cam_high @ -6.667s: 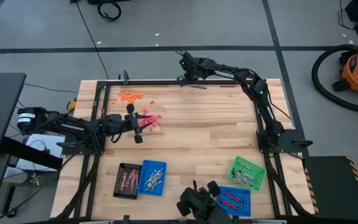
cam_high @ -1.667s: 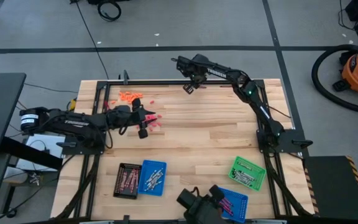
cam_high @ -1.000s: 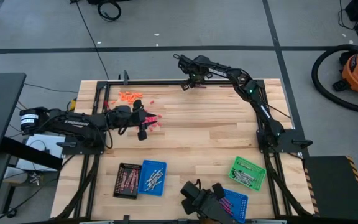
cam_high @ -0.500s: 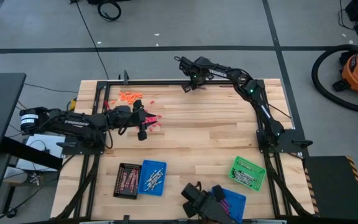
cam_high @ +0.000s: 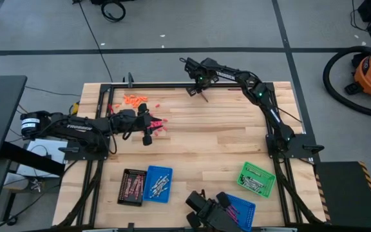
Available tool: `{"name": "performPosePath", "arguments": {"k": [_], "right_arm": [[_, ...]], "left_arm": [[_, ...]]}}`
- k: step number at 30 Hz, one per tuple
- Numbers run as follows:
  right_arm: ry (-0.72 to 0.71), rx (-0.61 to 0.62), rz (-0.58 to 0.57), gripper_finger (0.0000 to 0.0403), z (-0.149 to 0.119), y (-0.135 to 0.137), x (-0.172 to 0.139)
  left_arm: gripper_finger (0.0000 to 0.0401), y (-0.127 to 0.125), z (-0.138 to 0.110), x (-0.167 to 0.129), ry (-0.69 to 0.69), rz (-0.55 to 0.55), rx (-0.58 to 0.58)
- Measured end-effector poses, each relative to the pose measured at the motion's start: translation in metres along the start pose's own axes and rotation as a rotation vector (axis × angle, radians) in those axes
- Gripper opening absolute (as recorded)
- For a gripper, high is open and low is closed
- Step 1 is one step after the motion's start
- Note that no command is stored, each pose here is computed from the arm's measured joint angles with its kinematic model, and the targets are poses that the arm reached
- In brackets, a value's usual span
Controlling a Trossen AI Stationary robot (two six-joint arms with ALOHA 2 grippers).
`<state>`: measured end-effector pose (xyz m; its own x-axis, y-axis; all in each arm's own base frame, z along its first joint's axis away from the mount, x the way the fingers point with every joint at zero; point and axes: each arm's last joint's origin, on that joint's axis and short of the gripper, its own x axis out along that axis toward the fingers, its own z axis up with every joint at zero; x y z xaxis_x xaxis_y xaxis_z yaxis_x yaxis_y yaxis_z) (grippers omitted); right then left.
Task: Sort crayons
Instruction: Put the red crayon into the right blue bin
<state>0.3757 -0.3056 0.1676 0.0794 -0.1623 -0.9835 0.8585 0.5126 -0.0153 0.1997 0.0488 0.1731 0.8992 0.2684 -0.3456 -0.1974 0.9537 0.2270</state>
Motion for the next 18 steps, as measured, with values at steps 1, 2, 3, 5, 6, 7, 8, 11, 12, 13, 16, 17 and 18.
{"name": "performPosePath", "arguments": {"k": [1,2,3,5,6,7,8,11,12,13,16,17,18], "right_arm": [[0.006,-0.007,0.000,0.0121,-0.001,0.002,-0.001],[0.008,-0.012,0.000,0.0121,-0.002,0.004,-0.002],[0.011,-0.014,-0.001,0.0121,-0.003,0.005,-0.003],[0.029,-0.021,-0.006,0.0121,-0.006,0.007,-0.003],[0.035,-0.023,-0.006,0.0121,-0.007,0.008,-0.003],[0.035,-0.024,-0.006,0.0121,-0.007,0.009,-0.003],[0.036,-0.021,-0.005,0.0121,-0.008,0.010,-0.003],[0.058,-0.012,0.008,0.0121,-0.010,0.010,-0.003],[0.067,-0.012,0.008,0.0121,-0.011,0.010,-0.003],[0.077,-0.008,0.007,0.0121,-0.011,0.010,-0.003],[0.129,0.014,0.021,0.0116,-0.014,0.008,0.000],[0.155,0.016,0.014,0.0112,-0.016,0.007,0.002],[0.168,0.014,0.008,0.0108,-0.017,0.006,0.003]], "left_arm": [[0.0141,0.000,0.000,0.000,0.000,0.000,0.000],[0.0141,0.000,0.000,0.000,0.000,0.000,0.000],[0.0141,0.000,0.000,0.000,0.000,0.000,0.000],[0.0141,0.000,0.000,0.000,0.000,0.000,0.000],[0.0141,0.000,0.000,0.000,0.000,0.000,0.000],[0.0141,0.000,0.000,0.000,0.000,0.000,0.000],[0.0141,0.000,0.000,0.000,0.000,0.000,0.000],[0.0141,0.000,0.000,0.000,0.001,0.000,0.000],[0.0141,0.000,0.000,0.000,0.001,-0.001,0.000],[0.0141,0.000,0.000,0.000,0.001,0.000,0.000],[0.0141,0.000,0.000,0.000,0.001,-0.001,-0.003],[0.0141,0.000,0.000,0.000,0.001,-0.001,-0.004],[0.0141,0.000,0.000,0.000,0.001,-0.001,-0.004]]}}
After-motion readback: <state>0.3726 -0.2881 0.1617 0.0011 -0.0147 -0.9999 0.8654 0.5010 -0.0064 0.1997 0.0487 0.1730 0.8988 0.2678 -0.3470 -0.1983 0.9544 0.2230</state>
